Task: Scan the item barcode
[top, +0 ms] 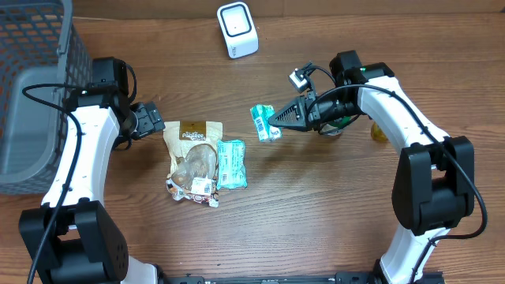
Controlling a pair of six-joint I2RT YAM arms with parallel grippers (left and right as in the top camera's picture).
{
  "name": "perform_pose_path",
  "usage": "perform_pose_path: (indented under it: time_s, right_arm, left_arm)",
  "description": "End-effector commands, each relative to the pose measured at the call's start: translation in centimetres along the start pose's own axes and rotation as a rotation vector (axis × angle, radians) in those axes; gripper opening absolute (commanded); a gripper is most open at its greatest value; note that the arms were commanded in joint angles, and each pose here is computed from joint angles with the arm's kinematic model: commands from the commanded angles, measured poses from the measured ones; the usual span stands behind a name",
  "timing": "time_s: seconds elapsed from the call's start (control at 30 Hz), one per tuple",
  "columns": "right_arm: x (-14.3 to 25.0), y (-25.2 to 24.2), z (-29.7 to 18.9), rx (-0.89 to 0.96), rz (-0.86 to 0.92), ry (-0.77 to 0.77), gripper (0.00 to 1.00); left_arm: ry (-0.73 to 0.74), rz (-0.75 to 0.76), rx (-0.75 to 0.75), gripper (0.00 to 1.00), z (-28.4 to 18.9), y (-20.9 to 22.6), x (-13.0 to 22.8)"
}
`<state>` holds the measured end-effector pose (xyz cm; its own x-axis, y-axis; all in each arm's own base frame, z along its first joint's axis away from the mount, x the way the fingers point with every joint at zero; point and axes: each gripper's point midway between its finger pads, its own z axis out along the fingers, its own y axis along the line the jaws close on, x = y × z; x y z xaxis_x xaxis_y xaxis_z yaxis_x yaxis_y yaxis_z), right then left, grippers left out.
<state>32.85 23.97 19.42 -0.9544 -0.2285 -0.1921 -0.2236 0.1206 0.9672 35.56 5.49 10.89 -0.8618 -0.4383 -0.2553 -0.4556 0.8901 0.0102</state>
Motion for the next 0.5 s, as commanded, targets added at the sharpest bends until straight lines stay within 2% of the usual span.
perform_pose_path:
  time_s: [0.0,0.47]
  right_arm:
    - [-0.58,4.16,-0.92,-0.166,-0.181,-0.063,0.04]
    - [-0.48,4.05,-1.2,-0.159,-0.159,-0.068,0.04]
  left_arm:
    - [-0.025,0.022,0.011,1.0,-0.86,-0.13,-0.31]
    - [-0.025,0.022,0.011,1.0,-0.86,-0.13,-0.31]
